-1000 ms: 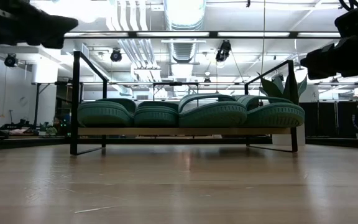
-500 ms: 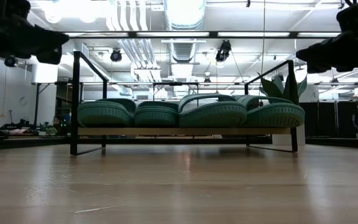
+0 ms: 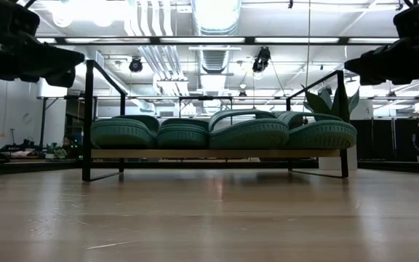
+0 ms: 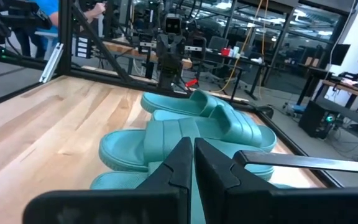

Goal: Pick and place slides into the shelf
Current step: Return to Home Position

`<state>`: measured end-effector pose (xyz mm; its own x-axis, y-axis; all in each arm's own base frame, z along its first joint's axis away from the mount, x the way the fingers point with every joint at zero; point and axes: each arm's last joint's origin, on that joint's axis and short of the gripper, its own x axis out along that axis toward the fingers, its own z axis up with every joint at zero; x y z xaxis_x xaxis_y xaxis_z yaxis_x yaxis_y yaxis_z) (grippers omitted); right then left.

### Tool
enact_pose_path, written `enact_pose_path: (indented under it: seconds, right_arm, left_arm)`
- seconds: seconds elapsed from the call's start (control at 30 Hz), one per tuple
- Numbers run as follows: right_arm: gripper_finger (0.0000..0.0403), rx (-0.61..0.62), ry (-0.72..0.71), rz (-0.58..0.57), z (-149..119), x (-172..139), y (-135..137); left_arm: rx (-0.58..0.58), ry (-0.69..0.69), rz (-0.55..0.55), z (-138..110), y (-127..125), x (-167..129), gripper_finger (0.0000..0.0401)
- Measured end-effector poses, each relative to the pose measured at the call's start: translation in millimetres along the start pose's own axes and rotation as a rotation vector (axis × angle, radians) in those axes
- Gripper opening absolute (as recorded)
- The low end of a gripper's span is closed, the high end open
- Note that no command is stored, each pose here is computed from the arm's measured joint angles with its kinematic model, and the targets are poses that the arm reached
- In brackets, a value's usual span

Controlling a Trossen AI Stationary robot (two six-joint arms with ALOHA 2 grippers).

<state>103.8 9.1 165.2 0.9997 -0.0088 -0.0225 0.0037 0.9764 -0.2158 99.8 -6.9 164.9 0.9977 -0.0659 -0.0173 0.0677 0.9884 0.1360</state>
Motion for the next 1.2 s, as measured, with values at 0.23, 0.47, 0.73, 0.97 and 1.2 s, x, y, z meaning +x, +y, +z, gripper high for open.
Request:
enact_pose_path:
  seconds: [0.23,0.47,0.73,0.97,1.2]
  right_arm:
    - [0.0008,-0.024,-0.005,-0.001,0.4,-0.1,-0.1]
    - [0.0008,-0.011,-0.005,-0.001,0.5,-0.1,-0.1]
    - [0.0008,0.092,-0.007,0.0,0.7,-0.1,-0.2]
    - [0.0008,0.092,-0.005,0.0,0.5,-0.1,-0.1]
    - [0.0008,0.085,-0.004,0.0,0.5,-0.1,-0.1]
  left_arm:
    - [0.0,-0.012,0.001,0.8,0.1,-0.8,0.0013]
    - [-0.001,-0.004,-0.001,0.0,0.0,-0.3,0.0013]
    - [-0.003,0.009,-0.002,-1.3,-0.2,0.5,0.0013]
    - [-0.003,0.007,-0.002,-1.4,-0.2,0.4,0.0013]
    - [-0.001,0.006,-0.001,-1.1,-0.1,0.5,0.0013]
